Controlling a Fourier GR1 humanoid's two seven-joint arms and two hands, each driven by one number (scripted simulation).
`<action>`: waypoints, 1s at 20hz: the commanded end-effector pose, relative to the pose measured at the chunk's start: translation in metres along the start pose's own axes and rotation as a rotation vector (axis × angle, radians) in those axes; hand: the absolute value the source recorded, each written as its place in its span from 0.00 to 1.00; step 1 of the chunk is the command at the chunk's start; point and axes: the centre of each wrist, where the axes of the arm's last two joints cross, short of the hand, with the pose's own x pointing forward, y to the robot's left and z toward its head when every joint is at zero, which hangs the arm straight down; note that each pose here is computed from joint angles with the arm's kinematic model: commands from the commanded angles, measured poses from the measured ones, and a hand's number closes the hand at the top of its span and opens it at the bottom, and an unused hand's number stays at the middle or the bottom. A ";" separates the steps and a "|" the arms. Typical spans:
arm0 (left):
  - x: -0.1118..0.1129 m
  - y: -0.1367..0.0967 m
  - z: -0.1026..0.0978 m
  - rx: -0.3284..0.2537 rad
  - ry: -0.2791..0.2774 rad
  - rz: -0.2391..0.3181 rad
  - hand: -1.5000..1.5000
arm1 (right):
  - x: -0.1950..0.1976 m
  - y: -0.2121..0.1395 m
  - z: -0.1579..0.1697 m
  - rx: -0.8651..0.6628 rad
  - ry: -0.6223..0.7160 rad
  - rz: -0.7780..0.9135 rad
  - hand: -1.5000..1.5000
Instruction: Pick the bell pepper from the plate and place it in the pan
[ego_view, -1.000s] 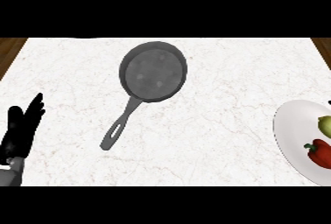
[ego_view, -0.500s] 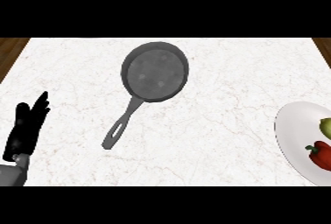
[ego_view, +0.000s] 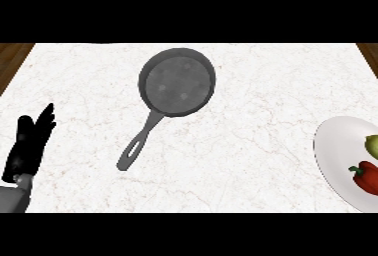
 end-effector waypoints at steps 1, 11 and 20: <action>-0.006 0.002 -0.001 0.008 0.002 0.003 0.50 | 0.001 0.015 -0.003 0.209 -0.072 0.078 0.00; -0.004 -0.008 -0.001 -0.011 0.006 -0.002 0.50 | -0.075 0.090 0.019 0.294 -0.021 0.233 0.00; -0.002 0.005 -0.011 0.007 0.021 -0.001 0.50 | -0.095 0.101 0.009 0.300 0.011 0.330 0.00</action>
